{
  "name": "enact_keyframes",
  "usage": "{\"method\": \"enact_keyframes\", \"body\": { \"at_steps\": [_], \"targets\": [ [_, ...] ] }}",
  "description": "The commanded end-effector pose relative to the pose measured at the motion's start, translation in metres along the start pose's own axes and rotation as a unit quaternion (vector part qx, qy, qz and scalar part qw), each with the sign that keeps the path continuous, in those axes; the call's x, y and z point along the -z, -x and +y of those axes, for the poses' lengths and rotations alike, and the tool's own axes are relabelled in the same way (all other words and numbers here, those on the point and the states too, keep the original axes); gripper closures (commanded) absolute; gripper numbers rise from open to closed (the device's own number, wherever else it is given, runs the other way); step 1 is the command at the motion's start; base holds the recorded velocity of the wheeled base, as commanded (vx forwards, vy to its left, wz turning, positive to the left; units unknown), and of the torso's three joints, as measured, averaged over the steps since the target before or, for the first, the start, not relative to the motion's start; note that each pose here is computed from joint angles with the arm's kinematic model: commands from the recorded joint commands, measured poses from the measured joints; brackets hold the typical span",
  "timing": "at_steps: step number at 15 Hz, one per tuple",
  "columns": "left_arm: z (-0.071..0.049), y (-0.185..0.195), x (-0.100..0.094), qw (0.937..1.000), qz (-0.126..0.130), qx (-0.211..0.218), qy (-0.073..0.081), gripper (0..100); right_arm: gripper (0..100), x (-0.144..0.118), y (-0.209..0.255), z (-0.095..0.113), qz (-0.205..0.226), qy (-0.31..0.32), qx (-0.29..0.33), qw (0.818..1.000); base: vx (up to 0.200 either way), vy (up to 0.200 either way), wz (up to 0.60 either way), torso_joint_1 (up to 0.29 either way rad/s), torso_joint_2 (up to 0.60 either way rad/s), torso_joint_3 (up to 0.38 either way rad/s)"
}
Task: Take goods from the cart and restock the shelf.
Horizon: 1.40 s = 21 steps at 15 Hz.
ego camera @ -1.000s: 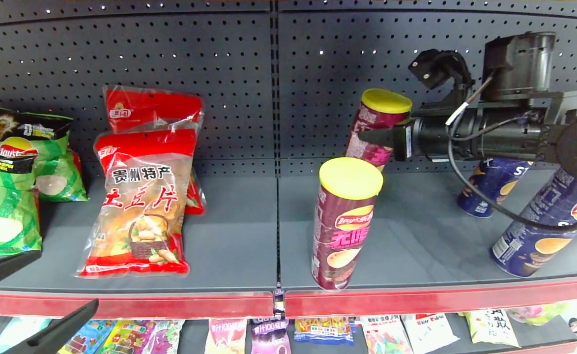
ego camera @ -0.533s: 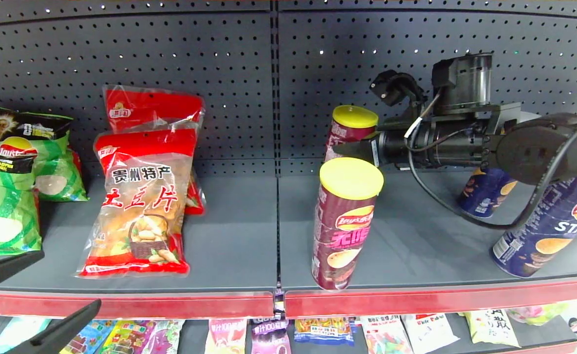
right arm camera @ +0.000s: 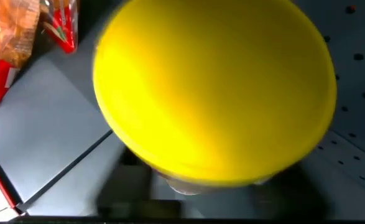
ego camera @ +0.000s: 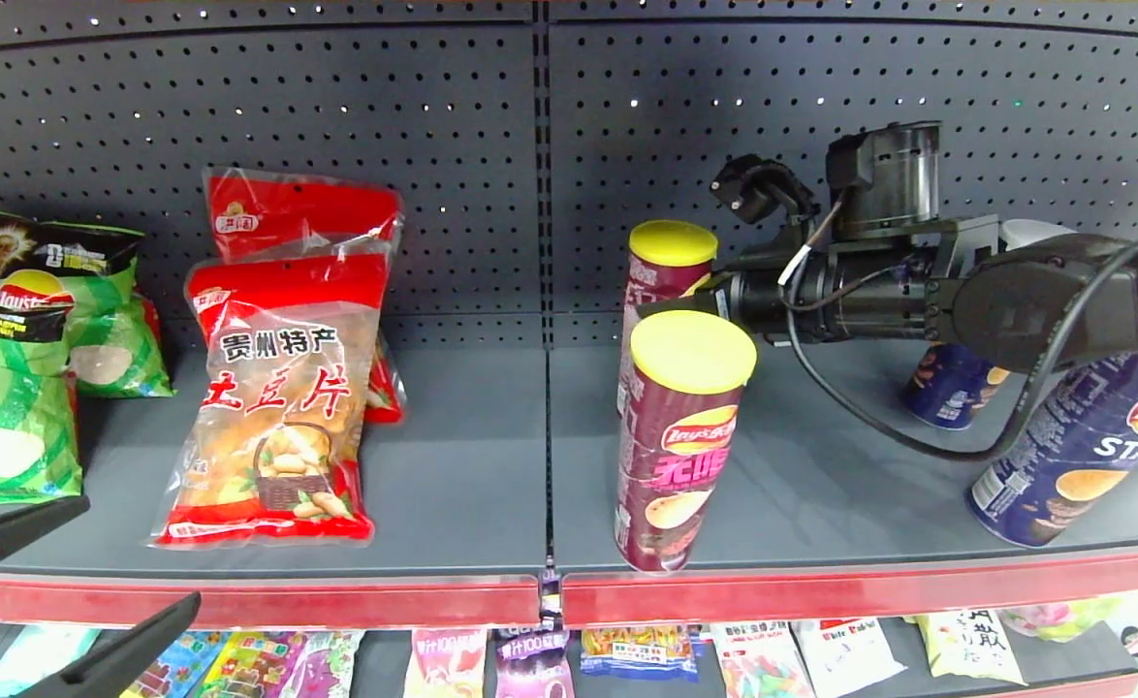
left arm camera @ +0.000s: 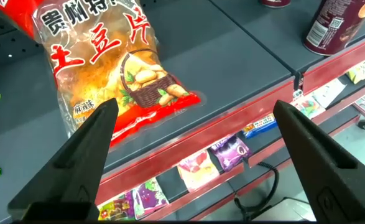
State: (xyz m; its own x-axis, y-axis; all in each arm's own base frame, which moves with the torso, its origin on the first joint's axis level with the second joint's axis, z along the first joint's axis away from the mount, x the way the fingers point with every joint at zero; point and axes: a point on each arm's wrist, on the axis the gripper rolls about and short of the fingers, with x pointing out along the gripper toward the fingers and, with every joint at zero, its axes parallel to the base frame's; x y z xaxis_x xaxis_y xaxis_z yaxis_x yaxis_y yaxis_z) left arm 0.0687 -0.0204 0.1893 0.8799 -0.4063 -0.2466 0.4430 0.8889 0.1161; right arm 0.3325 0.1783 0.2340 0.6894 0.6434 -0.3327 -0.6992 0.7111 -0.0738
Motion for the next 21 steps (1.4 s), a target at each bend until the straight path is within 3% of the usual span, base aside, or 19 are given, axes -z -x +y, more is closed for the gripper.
{"method": "enact_keyframes", "body": {
  "at_steps": [1, 6, 11, 12, 16, 19, 21],
  "targets": [
    [0.000, -0.001, 0.000, 1.0000, 0.002, 0.000, 0.000, 0, 0, -0.002, 0.003, 0.001, -0.002, 0.001, 0.004, 1.000, 0.000, 0.000, 0.00, 0.000, 0.00, 0.000],
    [0.001, -0.007, 0.000, 0.9999, 0.014, 0.002, 0.002, 0, 0, 0.007, 0.038, 0.015, 0.014, -0.002, 0.027, 1.000, 0.000, 0.000, 0.00, 0.000, 0.00, 0.000],
    [0.006, -0.027, -0.005, 0.9984, 0.047, 0.018, -0.027, 0, 0, 0.037, 0.108, 0.035, 0.038, -0.015, 0.072, 0.997, 0.000, 0.000, 0.00, 0.000, 0.00, 0.000],
    [0.006, -0.032, -0.005, 0.9979, 0.054, 0.025, -0.026, 0, 0, 0.043, 0.121, 0.039, 0.039, -0.016, 0.076, 0.996, 0.000, 0.000, 0.00, 0.000, 0.00, 0.000],
    [0.006, -0.050, -0.006, 0.9953, 0.084, 0.043, -0.023, 0, 0, 0.054, 0.168, 0.059, 0.010, -0.006, 0.067, 0.998, 0.000, 0.000, 0.00, 0.000, 0.00, 0.000],
    [0.001, -0.071, -0.007, 0.9908, 0.109, 0.075, -0.029, 0, 0, 0.085, 0.218, 0.088, -0.021, 0.013, 0.025, 0.999, 0.000, 0.000, 0.00, 0.000, 0.00, 0.000],
    [-0.003, -0.090, -0.014, 0.9898, 0.100, 0.094, -0.037, 0, 0, 0.113, 0.245, 0.098, -0.036, 0.021, 0.014, 0.999, 0.000, 0.000, 0.00, 0.000, 0.00, 0.000]
  ]
}}
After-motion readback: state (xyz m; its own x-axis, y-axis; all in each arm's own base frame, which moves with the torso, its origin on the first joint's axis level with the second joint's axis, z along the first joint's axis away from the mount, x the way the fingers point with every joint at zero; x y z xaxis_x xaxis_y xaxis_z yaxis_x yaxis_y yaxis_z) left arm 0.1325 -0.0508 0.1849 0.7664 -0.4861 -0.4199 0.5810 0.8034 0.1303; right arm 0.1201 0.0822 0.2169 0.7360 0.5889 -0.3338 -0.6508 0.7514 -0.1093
